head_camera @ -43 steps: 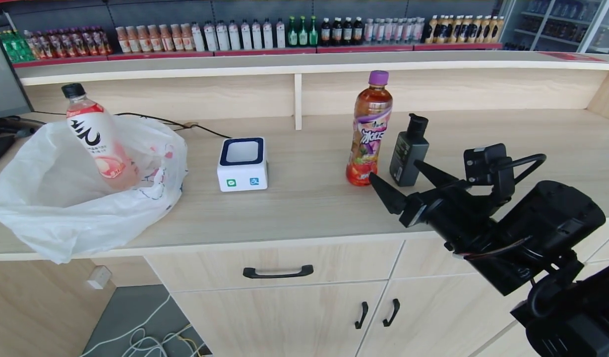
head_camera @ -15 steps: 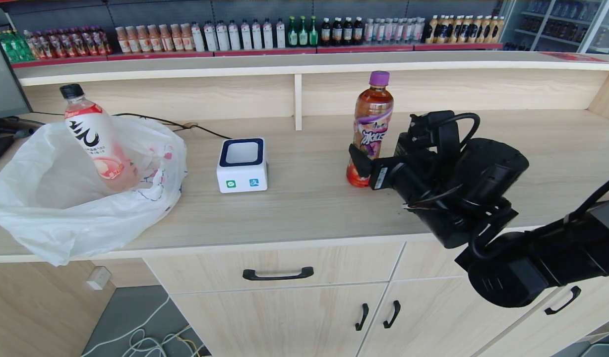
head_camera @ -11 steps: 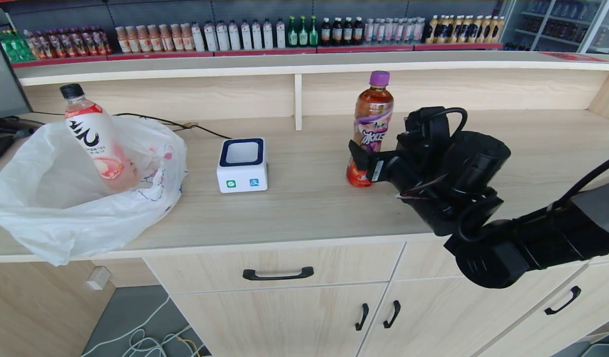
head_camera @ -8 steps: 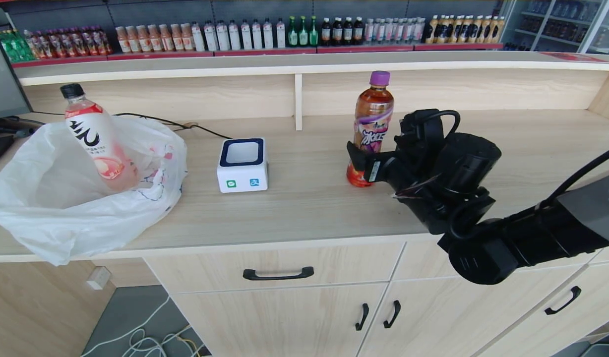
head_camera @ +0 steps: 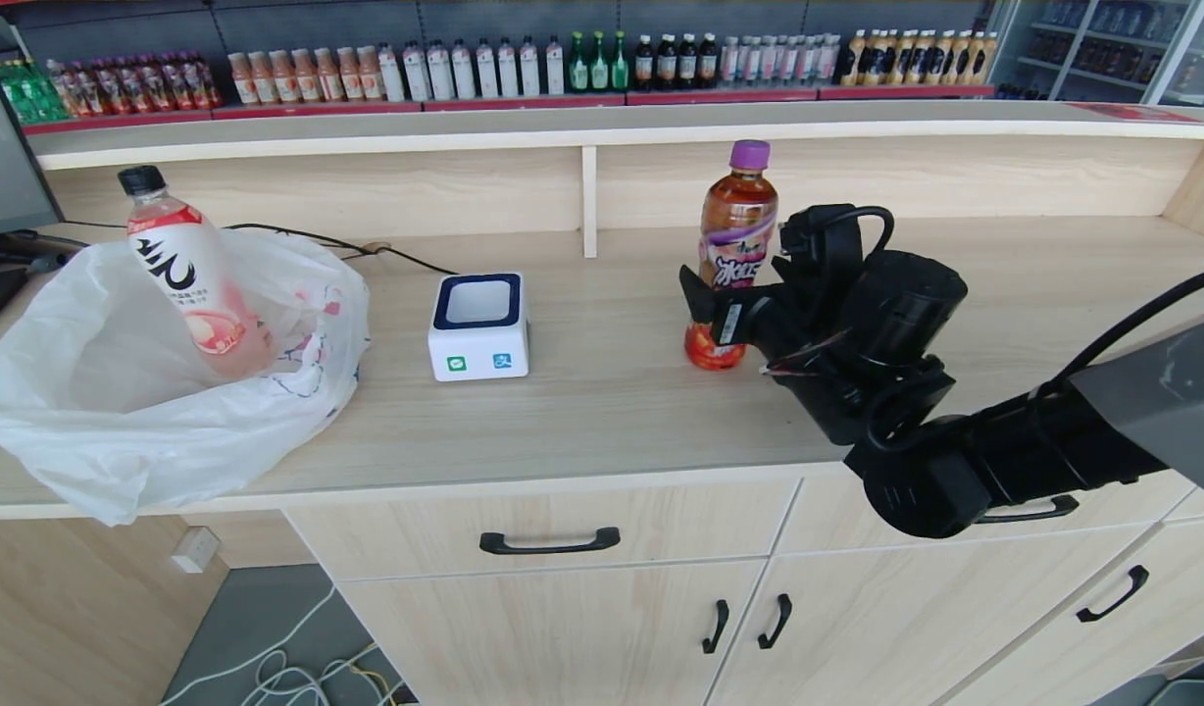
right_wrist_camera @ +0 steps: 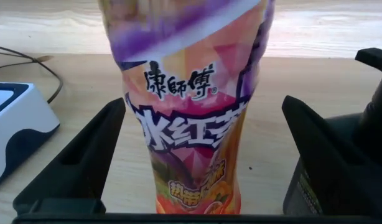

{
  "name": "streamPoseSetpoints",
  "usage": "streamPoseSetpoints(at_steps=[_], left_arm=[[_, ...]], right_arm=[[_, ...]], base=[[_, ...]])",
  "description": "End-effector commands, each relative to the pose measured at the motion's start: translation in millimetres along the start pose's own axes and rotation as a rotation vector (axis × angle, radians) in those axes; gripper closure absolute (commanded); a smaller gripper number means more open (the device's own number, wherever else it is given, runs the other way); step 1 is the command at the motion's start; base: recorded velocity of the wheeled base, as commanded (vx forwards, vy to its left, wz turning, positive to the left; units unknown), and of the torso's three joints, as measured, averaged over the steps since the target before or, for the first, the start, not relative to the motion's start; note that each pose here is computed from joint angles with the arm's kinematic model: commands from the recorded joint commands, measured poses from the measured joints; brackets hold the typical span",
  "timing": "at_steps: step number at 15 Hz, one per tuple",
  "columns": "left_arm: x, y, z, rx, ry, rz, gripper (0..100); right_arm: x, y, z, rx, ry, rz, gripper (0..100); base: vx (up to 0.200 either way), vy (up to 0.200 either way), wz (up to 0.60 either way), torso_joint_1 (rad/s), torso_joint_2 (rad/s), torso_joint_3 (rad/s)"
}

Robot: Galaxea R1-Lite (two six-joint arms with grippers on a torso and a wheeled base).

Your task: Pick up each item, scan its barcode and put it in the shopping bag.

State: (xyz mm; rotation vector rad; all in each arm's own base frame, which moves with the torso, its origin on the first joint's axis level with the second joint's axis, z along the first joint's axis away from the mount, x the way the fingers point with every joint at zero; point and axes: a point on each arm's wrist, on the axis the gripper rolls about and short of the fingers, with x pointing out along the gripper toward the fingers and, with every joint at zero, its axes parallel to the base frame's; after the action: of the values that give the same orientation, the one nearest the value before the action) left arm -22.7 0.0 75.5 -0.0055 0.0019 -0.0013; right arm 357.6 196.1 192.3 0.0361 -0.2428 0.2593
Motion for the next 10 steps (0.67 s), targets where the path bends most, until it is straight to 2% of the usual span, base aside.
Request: streamPoseSetpoints(at_steps=[1,4,10], left_arm=[[0,0.0,0.0,-0.001,0.000,0.000,0],[0,0.0,0.0,-0.001,0.000,0.000,0],[0,0.0,0.0,-0.001,0.000,0.000,0]], right_arm=[[2,5,-6,-0.001,0.010,0.009,0],[11,3,-5,0.002,-0.012,-0.002,0],[21,9,-7,0.001,0.004,0.010,0]], base=[[0.000,0.000,0.00,0.000,0.00,0.000],[0.000,0.000,0.00,0.000,0.00,0.000],[0.000,0.000,0.00,0.000,0.00,0.000]])
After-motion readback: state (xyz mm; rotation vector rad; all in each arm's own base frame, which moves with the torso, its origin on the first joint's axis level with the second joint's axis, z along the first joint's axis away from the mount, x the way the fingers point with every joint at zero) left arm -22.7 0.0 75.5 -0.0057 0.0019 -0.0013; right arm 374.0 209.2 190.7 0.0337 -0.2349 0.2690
